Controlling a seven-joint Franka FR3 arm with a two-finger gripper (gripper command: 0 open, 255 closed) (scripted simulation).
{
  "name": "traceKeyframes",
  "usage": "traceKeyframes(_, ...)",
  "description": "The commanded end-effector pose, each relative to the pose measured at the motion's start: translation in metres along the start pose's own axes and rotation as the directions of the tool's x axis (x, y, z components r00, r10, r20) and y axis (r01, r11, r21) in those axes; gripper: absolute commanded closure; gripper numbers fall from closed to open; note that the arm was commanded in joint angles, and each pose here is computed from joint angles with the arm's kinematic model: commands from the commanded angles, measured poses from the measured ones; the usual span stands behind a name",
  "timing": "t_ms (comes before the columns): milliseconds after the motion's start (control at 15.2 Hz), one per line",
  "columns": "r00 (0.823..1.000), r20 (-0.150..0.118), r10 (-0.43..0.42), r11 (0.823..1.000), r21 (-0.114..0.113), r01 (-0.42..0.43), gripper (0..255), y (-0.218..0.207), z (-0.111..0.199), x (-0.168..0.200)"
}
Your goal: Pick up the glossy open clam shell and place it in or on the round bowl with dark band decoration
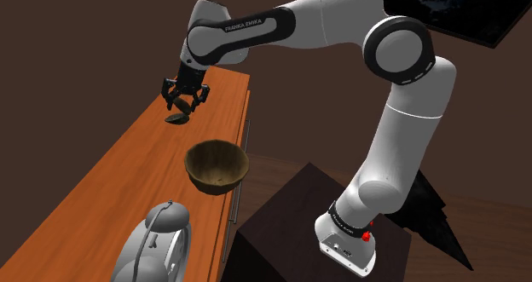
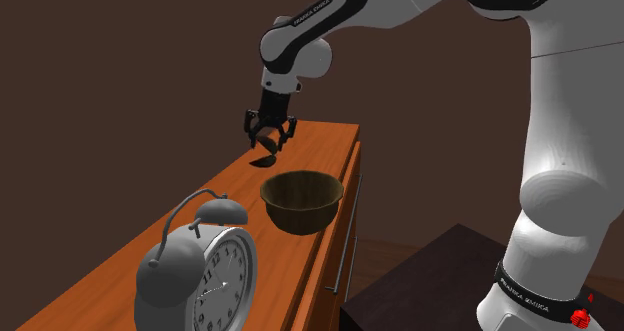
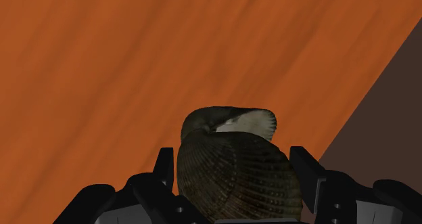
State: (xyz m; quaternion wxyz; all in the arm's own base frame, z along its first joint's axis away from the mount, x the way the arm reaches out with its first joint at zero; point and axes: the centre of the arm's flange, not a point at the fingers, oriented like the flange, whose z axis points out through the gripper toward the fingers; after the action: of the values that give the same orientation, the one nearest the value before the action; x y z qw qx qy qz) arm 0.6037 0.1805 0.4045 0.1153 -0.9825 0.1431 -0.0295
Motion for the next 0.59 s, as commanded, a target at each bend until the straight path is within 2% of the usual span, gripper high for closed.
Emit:
traceKeyframes(0, 1.000, 0.000, 0.000, 1.000, 0.000, 0.000, 255, -0.003, -0.010, 0.001)
traceKeyframes(528, 1.000, 0.000, 0.000, 1.000, 0.000, 0.000, 255, -0.013, -0.051, 0.002)
